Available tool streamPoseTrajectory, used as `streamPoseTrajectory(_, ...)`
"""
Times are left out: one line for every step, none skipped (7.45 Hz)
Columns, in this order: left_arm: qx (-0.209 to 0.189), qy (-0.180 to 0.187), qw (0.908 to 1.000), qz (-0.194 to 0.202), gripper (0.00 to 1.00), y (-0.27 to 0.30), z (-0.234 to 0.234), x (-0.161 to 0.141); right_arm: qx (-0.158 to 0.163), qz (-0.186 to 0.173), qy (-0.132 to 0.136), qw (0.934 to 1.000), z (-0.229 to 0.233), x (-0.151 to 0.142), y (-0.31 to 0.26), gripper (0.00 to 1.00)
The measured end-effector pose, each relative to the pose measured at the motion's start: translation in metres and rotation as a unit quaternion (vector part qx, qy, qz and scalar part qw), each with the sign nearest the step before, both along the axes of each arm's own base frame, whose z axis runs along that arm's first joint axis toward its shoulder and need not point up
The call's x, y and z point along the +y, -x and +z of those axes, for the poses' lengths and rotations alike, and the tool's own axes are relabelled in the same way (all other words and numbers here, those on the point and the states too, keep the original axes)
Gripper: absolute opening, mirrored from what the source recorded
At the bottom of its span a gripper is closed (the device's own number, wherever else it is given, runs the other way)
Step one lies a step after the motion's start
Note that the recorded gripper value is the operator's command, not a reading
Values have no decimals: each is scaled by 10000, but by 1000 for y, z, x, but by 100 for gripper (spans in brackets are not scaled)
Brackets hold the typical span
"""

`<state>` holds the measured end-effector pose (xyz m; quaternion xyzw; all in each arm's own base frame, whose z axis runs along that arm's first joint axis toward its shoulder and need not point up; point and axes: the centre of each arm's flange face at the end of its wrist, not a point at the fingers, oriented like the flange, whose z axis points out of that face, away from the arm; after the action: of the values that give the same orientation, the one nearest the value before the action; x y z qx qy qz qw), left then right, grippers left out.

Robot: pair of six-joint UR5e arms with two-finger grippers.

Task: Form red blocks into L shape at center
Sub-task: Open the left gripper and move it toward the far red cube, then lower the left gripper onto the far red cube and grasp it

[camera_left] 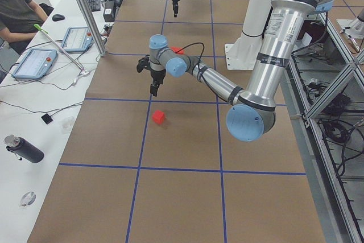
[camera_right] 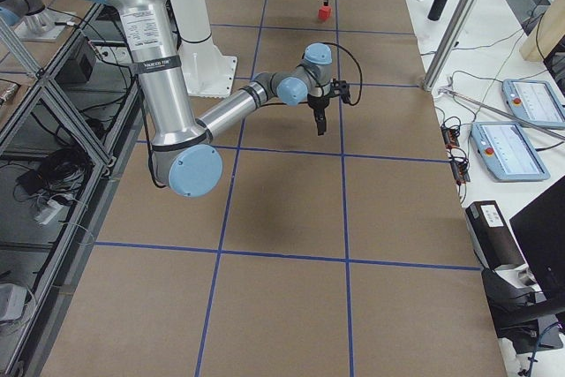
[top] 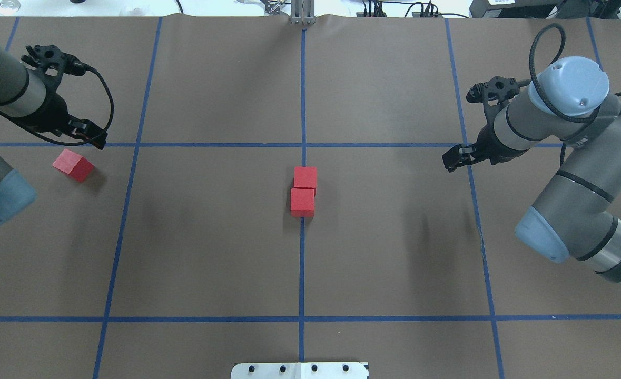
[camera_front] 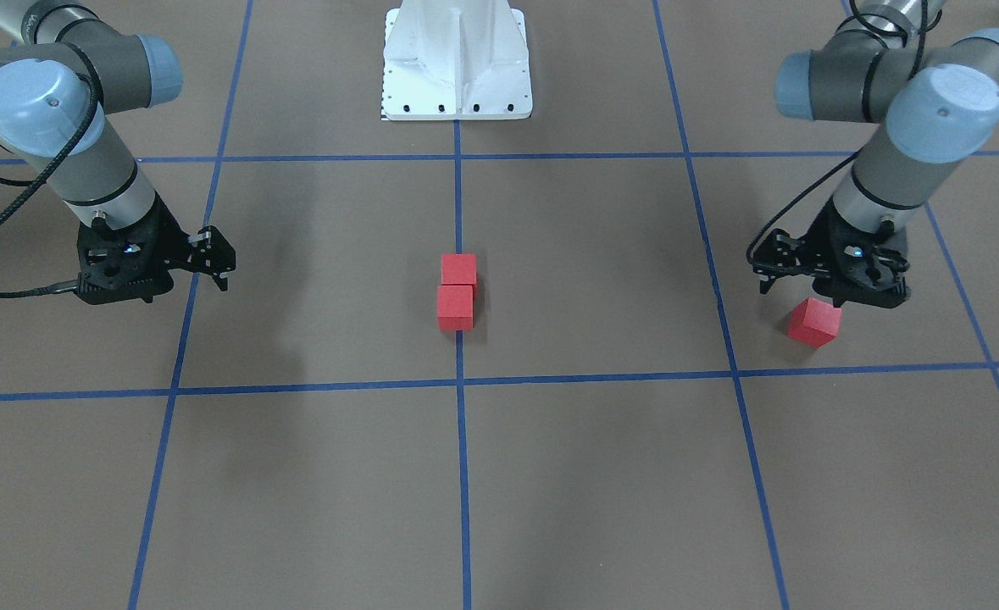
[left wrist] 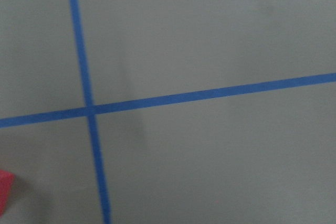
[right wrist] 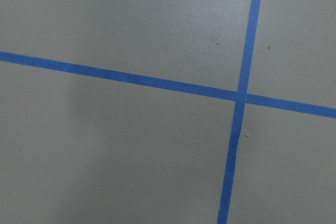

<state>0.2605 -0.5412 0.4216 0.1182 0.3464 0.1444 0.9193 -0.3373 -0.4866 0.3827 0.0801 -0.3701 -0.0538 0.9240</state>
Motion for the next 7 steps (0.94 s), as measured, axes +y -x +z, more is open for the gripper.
streamPoseTrajectory(-197, -281, 9985, 421, 99, 11, 23, -9, -7, -1, -5, 10000, -1, 0, 0, 100)
streamPoseTrajectory(-314, -431, 9959, 726, 99, 15, 42, -14, -12, -5, -9, 10000, -1, 0, 1, 100)
streamPoseTrajectory(-295, -500, 9936, 971, 99, 16, 59, -14, -15, -9, -13, 10000, -2, 0, 1, 100)
streamPoseTrajectory(-176, -514, 9912, 1207, 99, 13, 74, -10, -19, -13, -20, 10000, -2, 0, 2, 100)
streamPoseTrajectory(-78, -492, 9894, 1361, 99, 9, 85, -10, -20, -14, -24, 10000, -3, 0, 3, 100)
streamPoseTrajectory(-49, -440, 9887, 1431, 99, 5, 94, -12, -24, -14, -31, 10000, -4, -1, 3, 100)
streamPoseTrajectory(-47, -398, 9885, 1458, 99, 2, 99, -14, -30, -14, -38, 10000, -5, -1, 3, 100)
